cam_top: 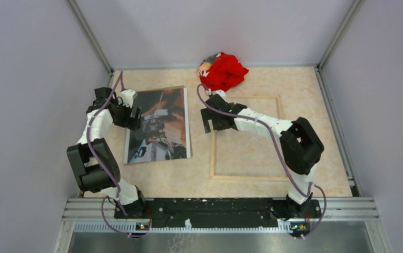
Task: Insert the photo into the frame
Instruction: Move the photo frame to the center of the board.
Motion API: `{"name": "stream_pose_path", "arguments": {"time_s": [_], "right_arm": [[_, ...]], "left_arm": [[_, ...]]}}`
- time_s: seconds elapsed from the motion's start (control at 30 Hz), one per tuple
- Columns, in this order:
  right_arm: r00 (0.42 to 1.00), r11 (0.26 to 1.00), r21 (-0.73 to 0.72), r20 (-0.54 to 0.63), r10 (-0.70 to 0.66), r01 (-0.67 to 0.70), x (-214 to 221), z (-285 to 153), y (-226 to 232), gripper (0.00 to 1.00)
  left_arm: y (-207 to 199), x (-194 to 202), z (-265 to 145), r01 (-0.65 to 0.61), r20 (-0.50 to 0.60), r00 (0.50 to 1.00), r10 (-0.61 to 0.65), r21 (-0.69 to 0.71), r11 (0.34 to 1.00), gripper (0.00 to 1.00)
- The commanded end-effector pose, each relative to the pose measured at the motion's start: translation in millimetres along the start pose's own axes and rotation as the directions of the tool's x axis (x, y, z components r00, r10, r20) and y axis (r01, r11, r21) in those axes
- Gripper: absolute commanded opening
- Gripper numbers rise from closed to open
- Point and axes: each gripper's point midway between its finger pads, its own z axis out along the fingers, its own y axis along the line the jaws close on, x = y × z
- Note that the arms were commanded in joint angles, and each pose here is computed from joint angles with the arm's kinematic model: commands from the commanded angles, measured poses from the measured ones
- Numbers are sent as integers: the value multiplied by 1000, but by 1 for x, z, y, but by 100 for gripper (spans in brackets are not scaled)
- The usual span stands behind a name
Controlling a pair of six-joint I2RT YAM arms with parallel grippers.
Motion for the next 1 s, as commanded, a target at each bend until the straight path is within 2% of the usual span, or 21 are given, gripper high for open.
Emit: {"name": "stream_pose_path", "arguments": {"time_s": [0.0,0.1,0.27,0.3,0.33,0.37,0.43,0.47,0.5,0.53,0.67,0.8,0.93,0.97], "right_arm": [[977,970,-244,210,43,10,-96,-95,44,99],[971,971,-233,238,-3,60,-117,-103,46,99],[980,981,-181,194,-30,66,-138,-78,53,99],[975,990,-136,224,-6,38,-146,-76,49,99],[959,994,-104,284,14,17,-153,-81,46,99],[926,995,-98,375,40,-3,-162,-98,44,99],[880,983,-180,470,68,20,-159,-108,56,99],[882,973,-227,466,69,43,-135,-92,61,99],[832,956,-286,546,101,71,-144,-98,70,99],[831,938,-316,552,62,140,-126,-86,75,99],[875,888,-443,471,111,126,-114,-67,101,99],[938,929,-370,318,142,-15,-99,-22,107,99],[934,930,-338,266,239,-142,-106,-9,109,99],[936,923,-363,266,230,-124,-107,-10,115,99]], "left_arm": [[44,-27,-17,-29,76,996,42,-170,985,98],[64,-28,-27,-25,115,992,52,-228,973,98],[89,-24,-33,15,146,989,21,-240,971,92],[93,-25,-35,24,167,986,16,-237,971,92],[96,-26,-37,38,193,981,7,-227,973,97],[96,-26,-39,42,216,976,4,-204,978,98],[98,-25,-41,43,242,970,4,-186,982,99],[99,-24,-39,36,247,969,10,-183,982,99],[100,-22,-36,28,248,968,19,-183,983,99],[102,-21,-32,25,249,968,21,-181,983,99],[111,-17,-18,44,246,969,4,-190,981,99],[133,-13,-4,88,227,973,-32,-242,966,99],[148,-12,4,120,216,974,-61,-273,955,99],[149,-11,7,126,215,974,-68,-269,955,99]]}}
